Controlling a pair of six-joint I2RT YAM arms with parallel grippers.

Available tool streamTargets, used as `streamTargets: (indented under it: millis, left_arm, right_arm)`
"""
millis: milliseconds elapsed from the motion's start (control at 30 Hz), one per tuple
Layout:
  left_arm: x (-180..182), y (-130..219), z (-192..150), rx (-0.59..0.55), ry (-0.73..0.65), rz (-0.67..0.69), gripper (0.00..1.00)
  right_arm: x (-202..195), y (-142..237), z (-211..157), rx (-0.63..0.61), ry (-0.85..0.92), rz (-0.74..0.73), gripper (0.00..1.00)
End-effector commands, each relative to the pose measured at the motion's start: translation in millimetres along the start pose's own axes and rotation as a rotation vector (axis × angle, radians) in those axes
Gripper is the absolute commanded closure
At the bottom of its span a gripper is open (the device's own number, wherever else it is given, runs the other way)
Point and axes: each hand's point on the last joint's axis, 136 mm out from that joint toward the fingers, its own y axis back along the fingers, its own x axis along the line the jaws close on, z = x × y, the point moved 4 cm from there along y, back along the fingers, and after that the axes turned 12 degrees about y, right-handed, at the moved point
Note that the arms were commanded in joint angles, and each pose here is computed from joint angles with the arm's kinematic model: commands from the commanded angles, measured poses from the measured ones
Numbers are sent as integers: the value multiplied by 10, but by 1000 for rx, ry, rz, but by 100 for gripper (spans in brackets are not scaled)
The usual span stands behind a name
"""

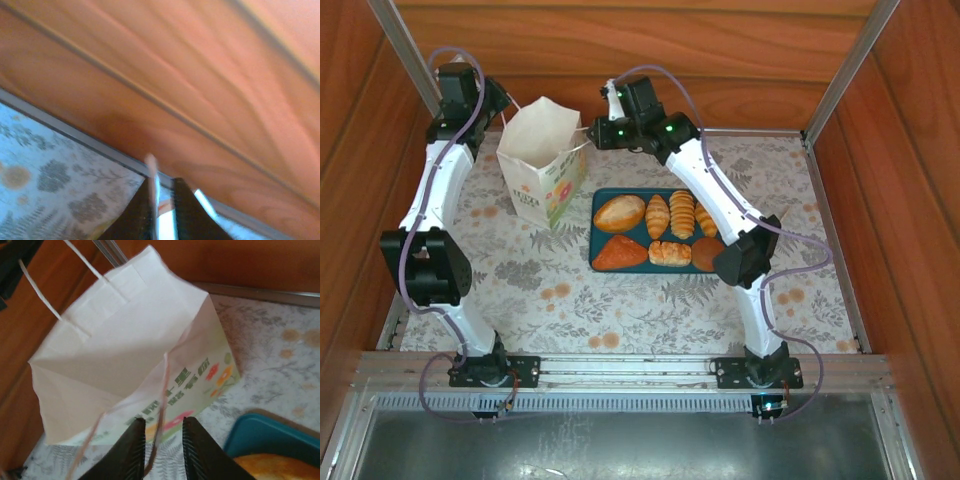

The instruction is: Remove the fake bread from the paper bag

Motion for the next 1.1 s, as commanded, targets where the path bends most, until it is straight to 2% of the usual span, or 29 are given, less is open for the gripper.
streamTargets:
  millis: [0,67,133,167,200,233,367,533,667,767,867,1067]
  left_arm:
    - [-115,73,63,14,4,-41,62]
    - [-168,134,90,8,-9,-54,55]
    - [-238,229,127,0,-35,-69,40]
    - [-263,287,146,-4,-51,-72,25]
    - [-290,355,162,-9,-68,-75,16]
    - [-318,425,177,-16,-83,-79,12]
    - [-335,759,236,-73,-130,-63,1]
    - [-222,1264,269,-178,-169,-9,0]
    - [52,1637,168,-248,-185,66,0]
    - [379,1890,46,-318,-190,147,0]
    - [748,2068,-120,-380,-192,221,0]
    - [1437,2090,-640,-323,-186,323,0]
  right_arm:
    - [15,38,-12,19,18,17,56]
    - [36,119,25,8,45,24,46]
    - [41,230,69,-4,69,11,34]
    - [33,298,85,-7,80,-3,24]
    - [27,376,110,-14,95,-23,8]
    - [13,443,130,-21,108,-45,0]
    - [-77,831,216,-61,158,-179,0]
    - [-190,1367,255,-142,267,-350,0]
    - [-353,1910,154,-235,366,-555,0]
    - [-641,2183,-114,-302,411,-752,0]
    - [-1017,2420,-537,-320,354,-865,0]
    - [-1916,2654,-1678,-96,76,-1054,0]
